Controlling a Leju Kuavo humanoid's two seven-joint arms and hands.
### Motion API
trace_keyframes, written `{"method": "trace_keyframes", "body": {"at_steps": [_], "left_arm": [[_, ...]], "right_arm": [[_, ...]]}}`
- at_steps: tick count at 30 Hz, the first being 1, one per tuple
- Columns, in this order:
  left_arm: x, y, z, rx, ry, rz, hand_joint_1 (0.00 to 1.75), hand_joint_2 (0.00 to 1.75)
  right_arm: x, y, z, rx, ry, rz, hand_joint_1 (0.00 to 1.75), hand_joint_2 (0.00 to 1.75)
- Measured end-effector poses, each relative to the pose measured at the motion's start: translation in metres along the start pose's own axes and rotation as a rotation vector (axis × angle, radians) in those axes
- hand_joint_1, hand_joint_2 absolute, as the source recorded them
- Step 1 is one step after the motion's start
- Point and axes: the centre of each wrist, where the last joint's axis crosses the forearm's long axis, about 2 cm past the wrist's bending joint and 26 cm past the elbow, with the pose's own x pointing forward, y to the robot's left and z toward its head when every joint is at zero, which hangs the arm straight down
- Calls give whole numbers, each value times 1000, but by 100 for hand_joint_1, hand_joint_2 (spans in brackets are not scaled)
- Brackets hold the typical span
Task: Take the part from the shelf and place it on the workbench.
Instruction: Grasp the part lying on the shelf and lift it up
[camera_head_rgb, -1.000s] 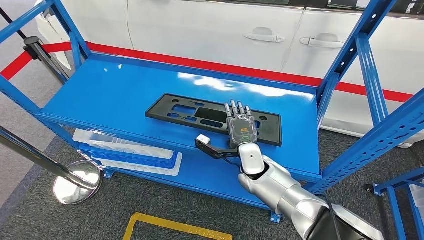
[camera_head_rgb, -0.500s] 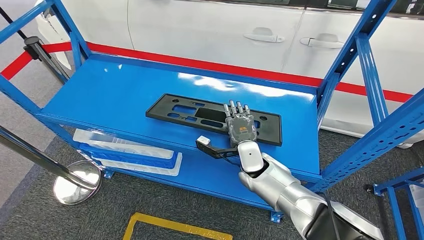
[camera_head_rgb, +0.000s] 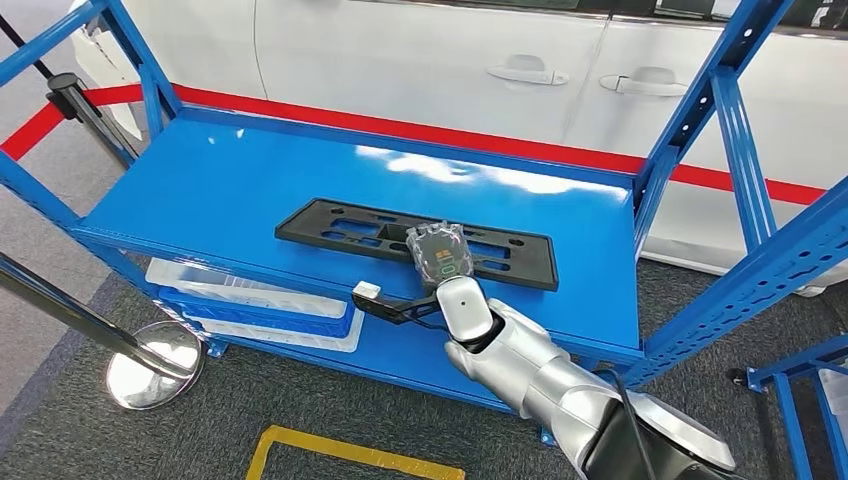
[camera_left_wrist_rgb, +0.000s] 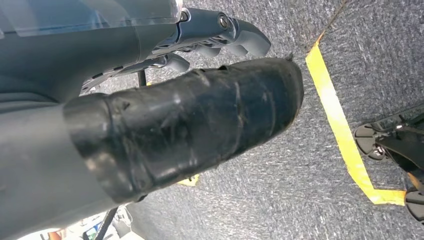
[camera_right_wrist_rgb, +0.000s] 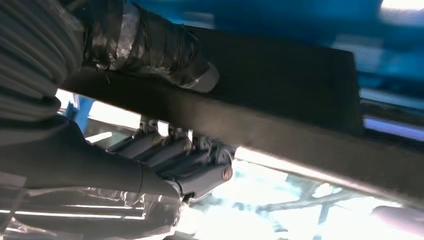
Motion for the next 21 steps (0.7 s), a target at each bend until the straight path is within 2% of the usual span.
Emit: {"method": "trace_keyframes", "body": {"at_steps": [15,16,19,20,21], "left_arm": [[1,-4,0,-74,-39,47,0,0],[1,-4,0,-75,-39,51,0,44],[1,-5,0,-77,-32,60,0,44],[1,-5,0,-78,-31,63,0,0],[1,-5,0,-78,-30,64,0,0]], "right_arm": [[25,2,8,25,-118,-17,175,175],[26,2,8,24,-125,-22,175,175],[28,3,10,21,-138,-39,175,175],[29,3,11,20,-140,-43,175,175],[30,3,11,18,-142,-47,175,175]]}}
